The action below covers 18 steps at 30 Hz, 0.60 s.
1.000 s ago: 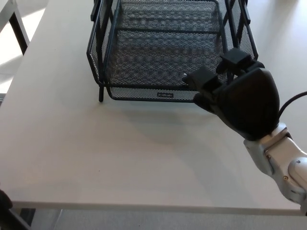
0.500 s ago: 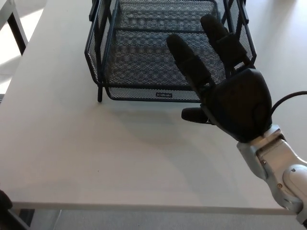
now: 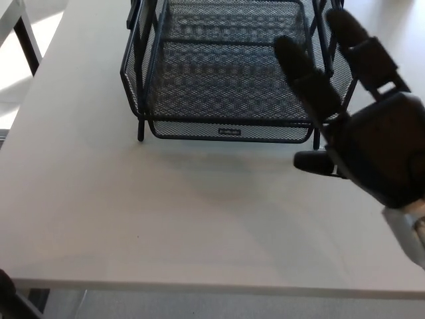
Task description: The robot uses its right hand to grab the drawer kept on the middle of the desk and pull it out towards the robot
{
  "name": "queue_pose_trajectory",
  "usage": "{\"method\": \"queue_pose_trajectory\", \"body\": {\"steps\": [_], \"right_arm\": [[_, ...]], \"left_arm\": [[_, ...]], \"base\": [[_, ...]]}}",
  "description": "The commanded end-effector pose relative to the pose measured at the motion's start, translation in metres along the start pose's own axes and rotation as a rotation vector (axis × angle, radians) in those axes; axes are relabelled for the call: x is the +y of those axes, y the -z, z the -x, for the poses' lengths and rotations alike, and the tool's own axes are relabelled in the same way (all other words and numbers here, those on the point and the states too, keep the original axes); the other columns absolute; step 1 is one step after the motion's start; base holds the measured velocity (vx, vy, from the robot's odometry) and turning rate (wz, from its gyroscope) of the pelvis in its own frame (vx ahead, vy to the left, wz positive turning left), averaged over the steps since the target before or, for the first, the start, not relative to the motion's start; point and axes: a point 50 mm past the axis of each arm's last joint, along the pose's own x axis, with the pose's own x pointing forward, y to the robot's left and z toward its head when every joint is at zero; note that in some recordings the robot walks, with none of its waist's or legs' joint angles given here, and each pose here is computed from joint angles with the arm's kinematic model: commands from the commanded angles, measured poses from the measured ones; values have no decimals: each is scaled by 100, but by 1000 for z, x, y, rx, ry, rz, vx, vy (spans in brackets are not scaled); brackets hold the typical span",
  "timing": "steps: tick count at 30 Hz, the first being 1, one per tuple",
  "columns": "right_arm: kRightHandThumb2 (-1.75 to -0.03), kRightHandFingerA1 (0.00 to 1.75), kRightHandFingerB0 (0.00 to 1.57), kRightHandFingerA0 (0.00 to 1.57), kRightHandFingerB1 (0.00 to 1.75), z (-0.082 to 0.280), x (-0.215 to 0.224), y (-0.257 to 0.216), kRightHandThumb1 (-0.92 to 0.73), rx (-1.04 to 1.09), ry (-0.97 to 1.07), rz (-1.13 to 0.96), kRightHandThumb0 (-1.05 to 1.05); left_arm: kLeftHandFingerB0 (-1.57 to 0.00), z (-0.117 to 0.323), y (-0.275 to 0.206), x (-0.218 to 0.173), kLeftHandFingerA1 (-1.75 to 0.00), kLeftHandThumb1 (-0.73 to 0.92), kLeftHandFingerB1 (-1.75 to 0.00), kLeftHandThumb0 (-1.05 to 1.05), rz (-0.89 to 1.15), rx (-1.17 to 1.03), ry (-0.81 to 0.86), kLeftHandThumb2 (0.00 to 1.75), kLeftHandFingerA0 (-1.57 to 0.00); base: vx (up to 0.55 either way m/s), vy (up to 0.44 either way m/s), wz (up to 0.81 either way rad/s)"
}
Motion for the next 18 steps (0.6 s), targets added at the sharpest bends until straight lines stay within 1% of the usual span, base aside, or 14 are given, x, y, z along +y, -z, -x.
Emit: {"method": "queue_pose_trajectory", "body": {"steps": [1,2,3,6,7,8,9,10,11,13,14,16,17,18], "right_arm": [[-61,0,0,0,24,23,-34,31,-63,39,-68,-8,-97],[-88,0,5,0,15,28,-41,37,-50,55,-60,1,-100],[-101,10,1,0,12,33,-47,44,-57,75,-61,25,-100],[-97,7,0,0,13,45,-61,57,-55,145,-99,30,-98],[-86,0,2,0,17,49,-66,60,-46,168,-109,32,-95],[-60,0,0,0,25,55,-74,66,-60,203,-120,53,-97],[-59,0,0,0,31,60,-80,70,-57,225,-118,67,-95],[-81,0,6,0,23,66,-88,76,-43,256,-108,87,-96],[-91,8,6,0,24,70,-92,80,-46,273,-94,99,-85],[-93,1,12,0,24,77,-98,87,-53,305,-88,116,-90],[-94,3,8,0,10,86,-105,95,-57,343,-117,161,-98],[-94,3,8,0,10,88,-106,96,-57,346,-122,164,-98],[-80,0,6,0,26,96,-110,104,-42,372,-90,149,-91],[-64,16,9,0,31,103,-113,111,-60,379,-57,187,-99]], "left_arm": [[-74,4,5,-1,-84,60,-56,-33,4,25,-3,58,-78],[-74,5,5,0,-83,60,-56,-33,3,27,-3,58,-77],[-73,5,5,0,-84,61,-56,-33,-5,31,2,58,-77],[-74,7,6,0,-83,60,-56,-33,-10,31,-1,58,-76],[-74,7,5,0,-83,60,-56,-32,-11,28,-1,58,-76],[-74,7,5,0,-83,60,-56,-32,-10,24,-1,58,-77],[-75,7,6,-1,-84,60,-56,-32,-5,28,-2,57,-78],[-75,7,7,-2,-85,60,-57,-32,2,32,-4,57,-78],[-75,8,7,-2,-85,60,-56,-32,-2,28,-5,58,-77],[-75,8,7,-2,-84,60,-57,-32,-8,24,-5,57,-77],[-74,8,7,-2,-84,60,-56,-32,-8,25,-5,58,-77],[-74,8,7,-2,-84,60,-56,-32,-8,25,-5,58,-77],[-75,8,7,-2,-84,60,-56,-33,-7,21,-9,58,-78],[-75,8,7,-2,-83,60,-55,-33,-3,22,-10,58,-78]], "base": [[0,0,0],[0,0,0],[0,0,0],[0,0,0],[0,0,0],[0,0,0],[0,0,0],[0,0,0],[0,0,0],[0,0,0],[0,0,0],[0,0,0],[0,0,0],[0,0,0]]}}
